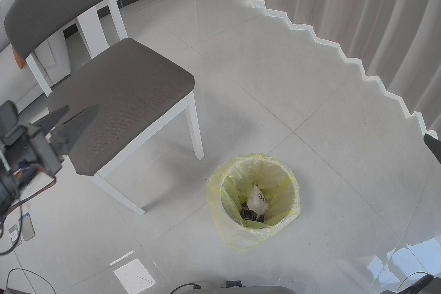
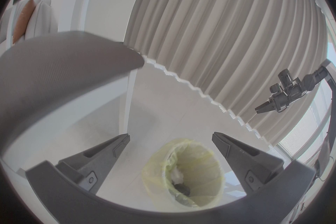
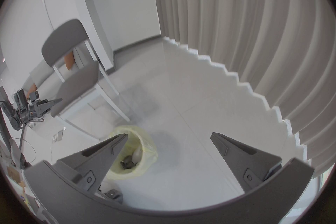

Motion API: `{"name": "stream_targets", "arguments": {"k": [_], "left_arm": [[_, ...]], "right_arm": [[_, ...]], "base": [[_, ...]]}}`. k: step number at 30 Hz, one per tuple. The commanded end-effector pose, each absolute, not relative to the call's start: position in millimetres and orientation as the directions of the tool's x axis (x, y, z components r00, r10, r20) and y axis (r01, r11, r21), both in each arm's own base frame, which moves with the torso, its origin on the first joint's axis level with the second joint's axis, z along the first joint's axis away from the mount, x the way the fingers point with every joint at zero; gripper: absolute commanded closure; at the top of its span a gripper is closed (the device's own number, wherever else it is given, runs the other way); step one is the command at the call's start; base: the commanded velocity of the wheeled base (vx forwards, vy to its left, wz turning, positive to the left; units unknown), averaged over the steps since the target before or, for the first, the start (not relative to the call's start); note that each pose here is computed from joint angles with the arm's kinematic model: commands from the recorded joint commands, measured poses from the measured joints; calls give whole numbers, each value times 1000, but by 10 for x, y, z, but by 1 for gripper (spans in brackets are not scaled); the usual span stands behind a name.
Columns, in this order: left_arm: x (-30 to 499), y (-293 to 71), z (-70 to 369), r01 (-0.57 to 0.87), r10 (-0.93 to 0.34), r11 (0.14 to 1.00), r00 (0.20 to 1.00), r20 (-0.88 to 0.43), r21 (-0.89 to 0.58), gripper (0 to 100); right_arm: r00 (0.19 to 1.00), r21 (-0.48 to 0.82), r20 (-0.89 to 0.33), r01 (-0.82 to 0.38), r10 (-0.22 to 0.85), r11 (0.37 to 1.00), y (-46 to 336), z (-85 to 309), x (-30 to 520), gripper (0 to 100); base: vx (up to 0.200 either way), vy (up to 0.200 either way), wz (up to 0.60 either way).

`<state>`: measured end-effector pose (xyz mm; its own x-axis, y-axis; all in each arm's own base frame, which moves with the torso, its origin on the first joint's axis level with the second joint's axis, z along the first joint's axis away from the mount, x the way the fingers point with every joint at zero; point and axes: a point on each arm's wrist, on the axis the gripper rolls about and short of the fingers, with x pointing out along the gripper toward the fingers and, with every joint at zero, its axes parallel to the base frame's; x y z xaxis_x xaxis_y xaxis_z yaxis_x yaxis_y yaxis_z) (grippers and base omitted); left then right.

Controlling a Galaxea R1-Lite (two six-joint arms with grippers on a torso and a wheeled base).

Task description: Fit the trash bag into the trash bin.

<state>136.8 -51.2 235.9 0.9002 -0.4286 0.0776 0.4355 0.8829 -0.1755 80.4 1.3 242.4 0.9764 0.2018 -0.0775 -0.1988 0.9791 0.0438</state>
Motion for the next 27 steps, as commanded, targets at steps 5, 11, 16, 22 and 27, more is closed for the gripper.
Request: {"name": "stream_targets", "arguments": {"k": [5, 11, 16, 22, 27], "left_arm": [[-339, 21, 1855, 290, -261, 948, 943, 208, -128, 0], [-387, 40, 1478, 209, -193, 967, 974, 119, -148, 0], [-336, 43, 1382, 70, -58, 990, 993, 104, -123, 0], [-405, 5, 1296, 18, -9, 998, 988, 154, -55, 0], [-302, 11, 988, -50, 49, 999, 996, 75, 5, 0]], "right_arm": [[941, 8, 225, -263, 255, 965, 84, 1528, -335, 0], [950, 45, 240, -218, 201, 975, 73, 1472, -377, 0], [950, 42, 248, -209, 192, 977, 72, 1490, -384, 0], [951, 29, 246, -202, 189, 979, 72, 1491, -382, 0], [958, 30, 254, -144, 132, 989, 59, 1501, -384, 0]], "base": [[0, 0, 0], [0, 0, 0], [0, 0, 0], [0, 0, 0], [0, 0, 0]]}}
